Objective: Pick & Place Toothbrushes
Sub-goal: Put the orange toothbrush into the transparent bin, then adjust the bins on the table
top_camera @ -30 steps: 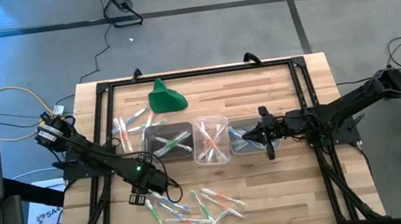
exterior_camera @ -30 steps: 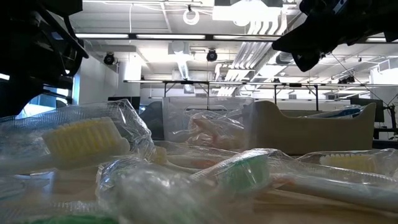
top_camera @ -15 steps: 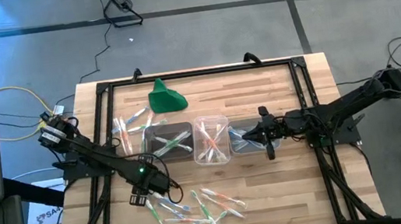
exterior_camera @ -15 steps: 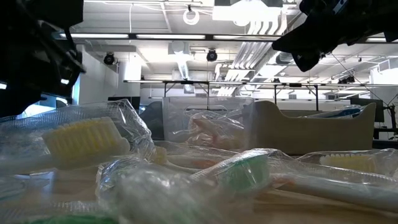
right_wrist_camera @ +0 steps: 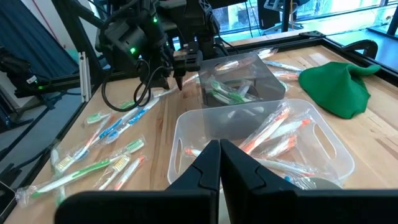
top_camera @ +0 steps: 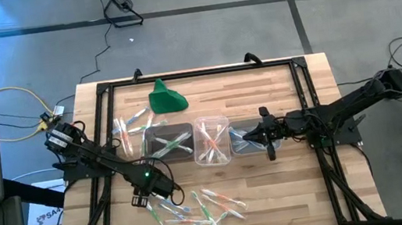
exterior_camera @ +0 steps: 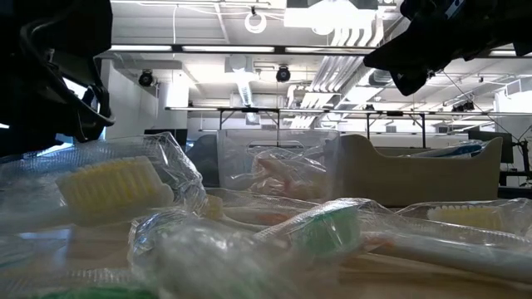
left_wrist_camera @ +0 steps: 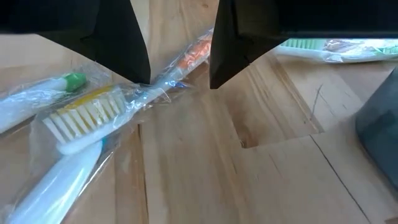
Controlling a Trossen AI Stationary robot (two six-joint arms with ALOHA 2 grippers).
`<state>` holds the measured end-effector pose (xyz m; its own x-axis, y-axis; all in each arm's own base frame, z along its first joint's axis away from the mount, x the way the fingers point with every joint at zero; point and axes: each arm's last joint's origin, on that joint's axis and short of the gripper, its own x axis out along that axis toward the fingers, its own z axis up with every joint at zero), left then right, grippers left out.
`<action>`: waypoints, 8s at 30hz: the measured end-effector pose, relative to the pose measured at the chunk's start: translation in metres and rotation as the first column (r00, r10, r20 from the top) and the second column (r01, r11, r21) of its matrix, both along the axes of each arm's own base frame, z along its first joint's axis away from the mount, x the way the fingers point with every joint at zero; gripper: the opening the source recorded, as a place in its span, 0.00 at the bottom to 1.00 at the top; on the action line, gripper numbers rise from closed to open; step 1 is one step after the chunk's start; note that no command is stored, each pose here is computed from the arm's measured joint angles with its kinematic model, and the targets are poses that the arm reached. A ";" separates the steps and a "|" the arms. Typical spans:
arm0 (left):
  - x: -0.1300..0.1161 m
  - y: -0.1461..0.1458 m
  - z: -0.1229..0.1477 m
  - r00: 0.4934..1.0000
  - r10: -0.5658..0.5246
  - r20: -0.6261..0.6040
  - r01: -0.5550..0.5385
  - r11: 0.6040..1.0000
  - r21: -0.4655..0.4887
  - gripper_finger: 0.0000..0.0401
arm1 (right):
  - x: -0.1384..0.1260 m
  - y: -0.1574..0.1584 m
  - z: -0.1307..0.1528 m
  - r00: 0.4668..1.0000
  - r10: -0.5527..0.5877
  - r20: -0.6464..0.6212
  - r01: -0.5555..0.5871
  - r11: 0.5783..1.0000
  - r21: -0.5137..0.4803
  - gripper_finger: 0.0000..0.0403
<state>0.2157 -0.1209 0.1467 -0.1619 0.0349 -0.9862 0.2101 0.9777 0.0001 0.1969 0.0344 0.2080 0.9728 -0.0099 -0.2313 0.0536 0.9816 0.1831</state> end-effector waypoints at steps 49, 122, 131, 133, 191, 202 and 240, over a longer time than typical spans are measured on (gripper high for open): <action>0.019 -0.012 0.045 1.000 0.014 0.000 -0.014 0.999 -0.038 0.04 | 0.000 0.000 0.000 1.000 0.005 -0.002 -0.005 0.999 -0.034 0.01; 0.129 0.153 0.202 0.402 0.462 0.791 -0.337 0.877 -0.341 0.00 | 0.000 0.000 0.001 1.000 -0.007 0.009 0.007 0.999 0.053 0.00; 0.135 0.155 0.192 0.315 0.586 0.746 -0.319 0.806 -0.499 0.00 | 0.004 0.001 -0.008 0.999 -0.007 -0.042 0.009 0.999 0.039 0.01; 0.137 0.155 0.184 0.314 0.612 0.726 -0.307 0.789 -0.532 0.00 | 0.006 0.001 -0.011 0.998 -0.007 -0.061 0.009 0.999 0.035 0.01; 0.104 0.145 0.156 0.408 0.556 0.724 -0.384 0.824 -0.416 0.02 | 0.012 0.006 -0.025 0.985 0.102 -0.140 -0.094 0.994 0.058 0.01; 0.071 0.055 0.152 0.608 0.490 0.624 -0.358 0.871 -0.335 0.00 | 0.012 0.006 -0.026 0.984 0.107 -0.145 -0.104 0.994 0.026 0.01; 0.042 -0.080 0.037 0.680 0.574 0.456 -0.639 0.769 -0.016 0.00 | 0.011 0.006 -0.026 0.979 0.137 -0.154 -0.143 0.989 -0.027 0.01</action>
<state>0.2579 -0.2005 0.1835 0.2229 0.2107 -0.9518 -0.4817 0.8726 0.0804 0.2082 0.0406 0.1816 0.9190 0.1125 -0.3778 -0.0606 0.9873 0.1465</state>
